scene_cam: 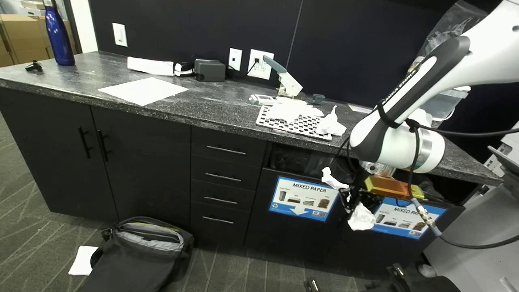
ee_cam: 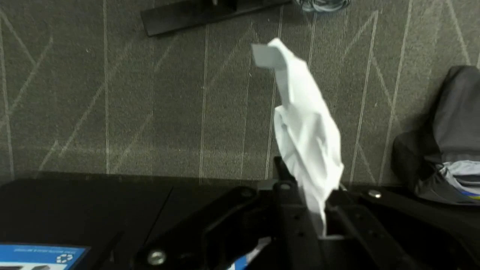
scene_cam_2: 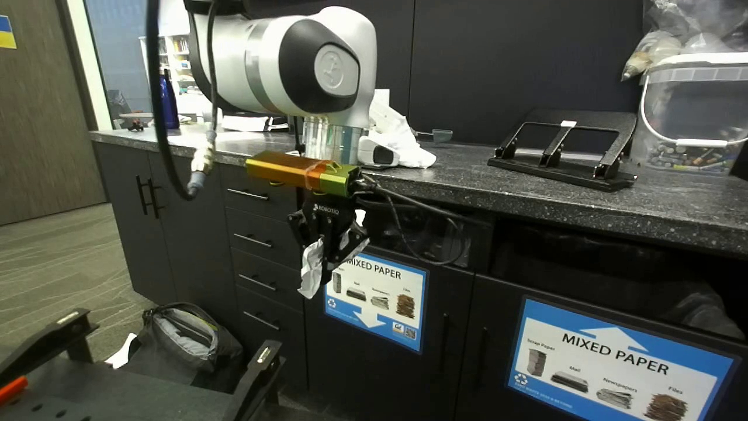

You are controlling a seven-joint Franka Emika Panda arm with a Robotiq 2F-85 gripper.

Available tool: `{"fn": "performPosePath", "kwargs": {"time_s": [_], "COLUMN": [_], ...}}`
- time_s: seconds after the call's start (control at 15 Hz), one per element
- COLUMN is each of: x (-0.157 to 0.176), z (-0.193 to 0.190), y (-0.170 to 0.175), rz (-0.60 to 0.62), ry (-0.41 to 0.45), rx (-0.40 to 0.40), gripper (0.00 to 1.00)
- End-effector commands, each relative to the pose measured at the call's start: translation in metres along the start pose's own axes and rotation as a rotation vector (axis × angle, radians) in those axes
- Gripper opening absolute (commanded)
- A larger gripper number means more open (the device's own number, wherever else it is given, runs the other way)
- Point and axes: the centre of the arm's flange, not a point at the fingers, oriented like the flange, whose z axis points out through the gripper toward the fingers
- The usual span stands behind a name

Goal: Put the white pieces of paper in the left bin

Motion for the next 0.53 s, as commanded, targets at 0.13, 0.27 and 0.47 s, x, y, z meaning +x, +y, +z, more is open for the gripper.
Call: {"fn": "performPosePath", "kwargs": {"time_s": [0.13, 0.27, 0.47], "x": [0.051, 0.071, 0.109], "z": [0.029, 0.037, 0.032], "y": [-0.017, -0.016, -0.013], "rz": [-0.020, -0.015, 0.007], "ry": [0.096, 0.117, 0.209], "rx": [-0.013, -0.015, -0.003], "gripper": [0.09, 0.08, 0.08]}}
